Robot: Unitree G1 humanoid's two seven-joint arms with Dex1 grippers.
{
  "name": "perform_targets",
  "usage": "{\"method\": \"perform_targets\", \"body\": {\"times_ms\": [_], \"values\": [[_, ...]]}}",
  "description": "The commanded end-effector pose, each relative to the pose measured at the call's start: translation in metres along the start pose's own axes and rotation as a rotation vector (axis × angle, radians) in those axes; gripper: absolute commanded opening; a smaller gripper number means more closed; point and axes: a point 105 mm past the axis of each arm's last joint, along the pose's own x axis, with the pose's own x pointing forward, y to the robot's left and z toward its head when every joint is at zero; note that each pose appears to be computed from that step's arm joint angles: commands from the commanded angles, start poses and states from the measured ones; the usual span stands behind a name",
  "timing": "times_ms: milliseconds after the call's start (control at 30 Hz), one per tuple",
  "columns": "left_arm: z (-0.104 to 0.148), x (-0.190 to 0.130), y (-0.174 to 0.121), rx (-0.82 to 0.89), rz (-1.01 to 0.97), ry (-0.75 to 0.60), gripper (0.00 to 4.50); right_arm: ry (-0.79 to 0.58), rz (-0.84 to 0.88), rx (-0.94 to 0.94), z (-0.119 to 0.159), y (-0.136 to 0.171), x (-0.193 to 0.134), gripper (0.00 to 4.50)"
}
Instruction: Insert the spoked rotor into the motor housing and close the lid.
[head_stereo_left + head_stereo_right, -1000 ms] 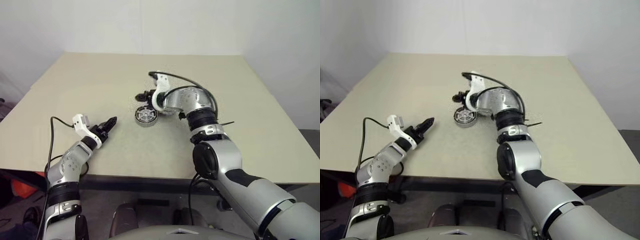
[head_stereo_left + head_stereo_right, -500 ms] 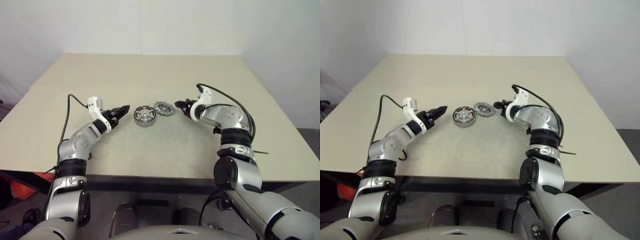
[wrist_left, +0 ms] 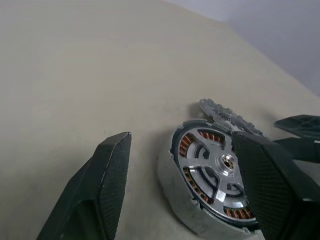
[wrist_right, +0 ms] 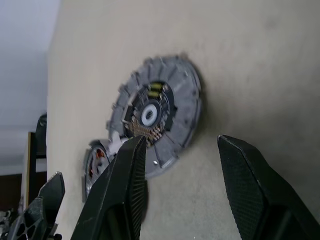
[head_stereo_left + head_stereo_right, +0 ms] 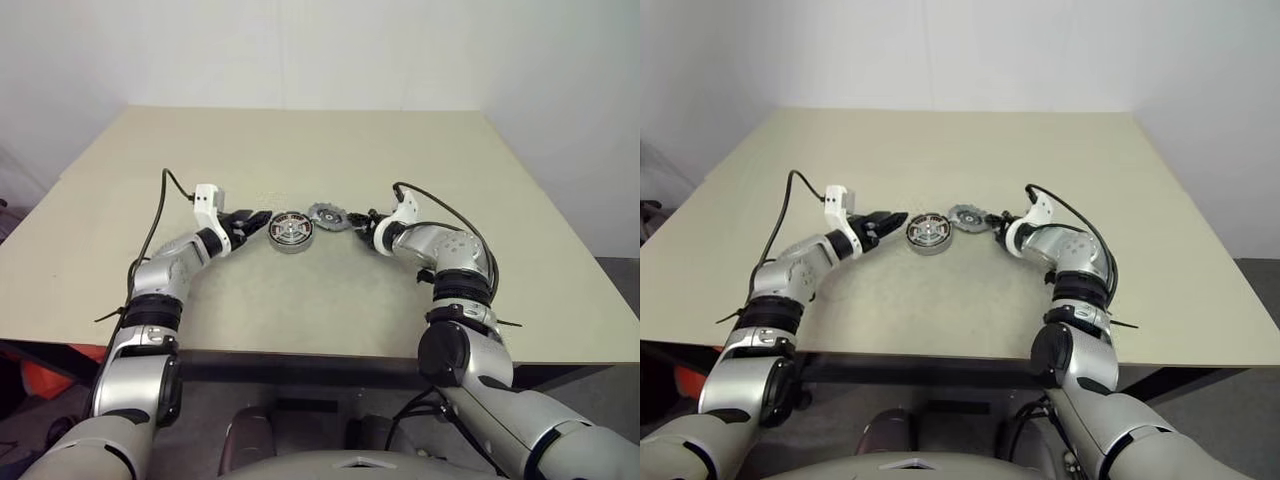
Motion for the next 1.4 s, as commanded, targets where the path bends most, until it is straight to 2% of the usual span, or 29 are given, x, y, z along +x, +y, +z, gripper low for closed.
{"method": "perform_targets", "body": {"times_ms": [33, 533, 633, 800, 933, 1133, 1400], "values": [[0.017, -0.005, -0.001, 0.033, 0.0, -0.058, 3.38, -0.007, 0.048, 0.001, 0.001, 0.014, 0.006, 2.29], [0.005, -0.017, 0.0, 0.015, 0.039, -0.06, 3.38, -0.067, 0.212, 0.048, 0.003, 0.044, 0.033, 2.29], [0.004, -0.017, -0.002, 0.012, 0.039, -0.06, 3.38, -0.123, 0.212, 0.019, 0.01, 0.047, 0.035, 2.86], [0.0, -0.018, -0.004, 0.008, 0.04, -0.056, 3.38, -0.168, 0.199, -0.023, 0.016, 0.045, 0.036, 4.49], [-0.003, -0.02, -0.004, 0.005, 0.046, -0.05, 3.38, -0.165, 0.206, -0.015, 0.016, 0.043, 0.036, 4.49], [-0.003, -0.021, -0.002, 0.002, 0.052, -0.049, 3.38, -0.156, 0.301, 0.03, 0.019, 0.055, 0.031, 4.49], [-0.004, -0.018, -0.004, -0.001, 0.048, -0.046, 3.38, -0.146, 0.293, 0.002, 0.014, 0.054, 0.034, 4.49]]}}
